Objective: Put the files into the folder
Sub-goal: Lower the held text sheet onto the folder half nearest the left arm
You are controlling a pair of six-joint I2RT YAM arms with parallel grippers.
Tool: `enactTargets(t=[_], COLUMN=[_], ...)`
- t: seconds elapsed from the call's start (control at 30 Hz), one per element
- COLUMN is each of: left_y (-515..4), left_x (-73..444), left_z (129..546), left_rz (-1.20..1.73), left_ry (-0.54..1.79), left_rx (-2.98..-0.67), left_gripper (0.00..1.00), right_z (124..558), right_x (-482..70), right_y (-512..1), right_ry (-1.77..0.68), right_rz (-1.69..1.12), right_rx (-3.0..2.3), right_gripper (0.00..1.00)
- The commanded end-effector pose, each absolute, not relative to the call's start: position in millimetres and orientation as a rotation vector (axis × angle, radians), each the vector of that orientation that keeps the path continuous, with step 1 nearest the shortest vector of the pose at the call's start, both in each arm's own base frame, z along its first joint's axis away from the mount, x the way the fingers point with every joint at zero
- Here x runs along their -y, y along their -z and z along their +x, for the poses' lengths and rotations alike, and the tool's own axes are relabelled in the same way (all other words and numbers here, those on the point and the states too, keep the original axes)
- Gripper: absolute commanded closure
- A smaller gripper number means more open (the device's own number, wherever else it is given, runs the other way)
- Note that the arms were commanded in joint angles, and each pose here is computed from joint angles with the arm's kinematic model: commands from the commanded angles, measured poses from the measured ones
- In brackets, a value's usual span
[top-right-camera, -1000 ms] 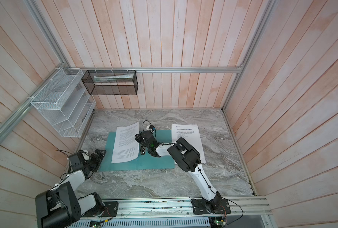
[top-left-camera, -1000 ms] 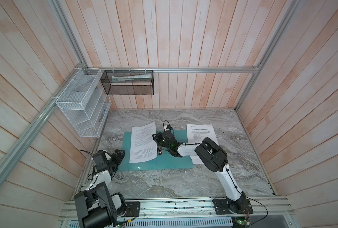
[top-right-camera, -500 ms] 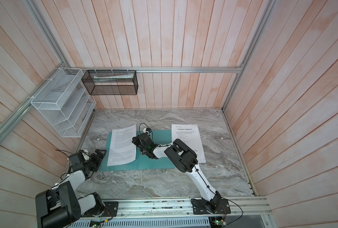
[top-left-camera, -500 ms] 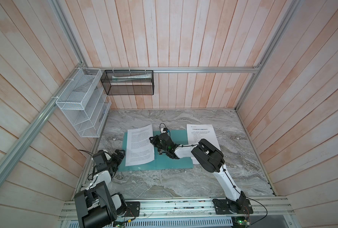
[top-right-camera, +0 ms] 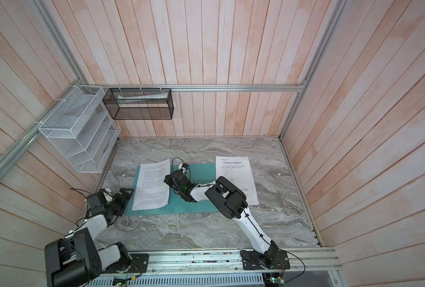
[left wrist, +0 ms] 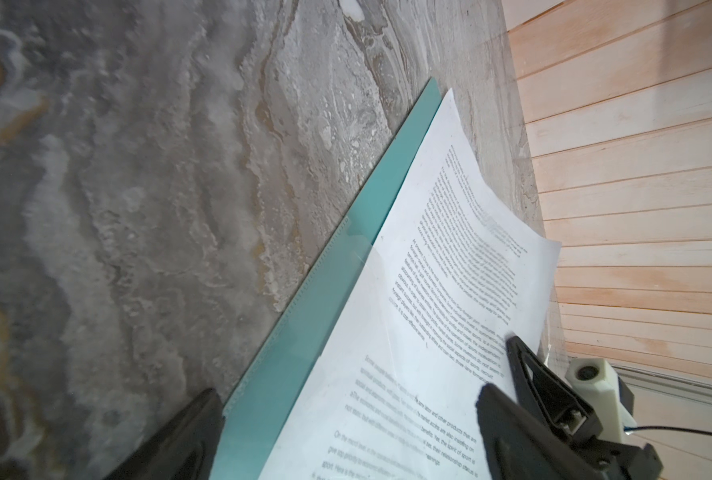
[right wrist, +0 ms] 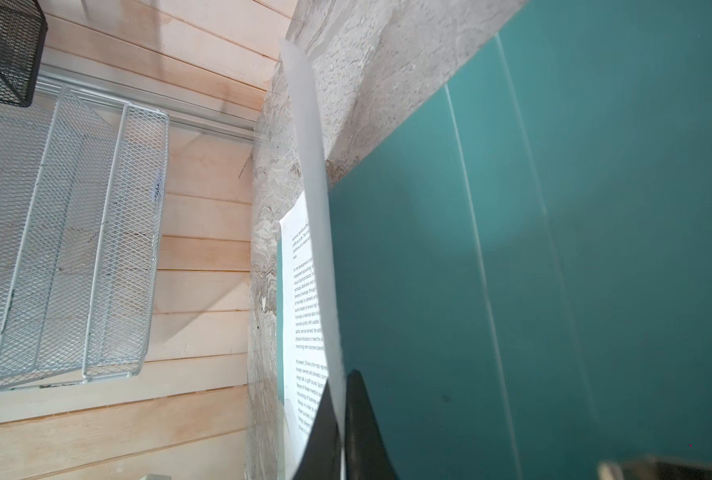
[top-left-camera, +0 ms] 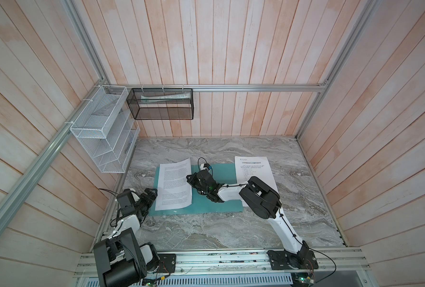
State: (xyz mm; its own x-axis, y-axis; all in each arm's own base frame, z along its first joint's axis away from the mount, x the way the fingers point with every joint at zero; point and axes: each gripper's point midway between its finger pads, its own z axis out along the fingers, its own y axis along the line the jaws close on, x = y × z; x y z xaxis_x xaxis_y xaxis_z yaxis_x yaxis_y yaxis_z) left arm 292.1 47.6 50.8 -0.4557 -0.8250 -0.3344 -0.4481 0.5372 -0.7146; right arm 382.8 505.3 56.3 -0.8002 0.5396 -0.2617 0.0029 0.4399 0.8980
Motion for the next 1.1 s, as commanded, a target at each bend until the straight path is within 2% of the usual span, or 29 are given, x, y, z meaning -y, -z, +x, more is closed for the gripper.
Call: enactTargets(t=[0.0, 1.07], left_y=[-30.7, -30.1], left_x=[-38.2, -35.8], left_z=[275.9, 276.1], left_rz=[-1.083, -1.072], left_ry=[0.743, 0.757], left_rx=[-2.161, -2.164], left_gripper=[0.03, 0.03], right_z=[381.5, 361.8], right_x=[-505.3, -526.5], right_y=[-55.1, -34.9], right_ry=[-1.322, -1.354], right_rz=[0.488, 0.524], right_rx=[-2.174, -2.232], right_gripper=[1.0, 1.0])
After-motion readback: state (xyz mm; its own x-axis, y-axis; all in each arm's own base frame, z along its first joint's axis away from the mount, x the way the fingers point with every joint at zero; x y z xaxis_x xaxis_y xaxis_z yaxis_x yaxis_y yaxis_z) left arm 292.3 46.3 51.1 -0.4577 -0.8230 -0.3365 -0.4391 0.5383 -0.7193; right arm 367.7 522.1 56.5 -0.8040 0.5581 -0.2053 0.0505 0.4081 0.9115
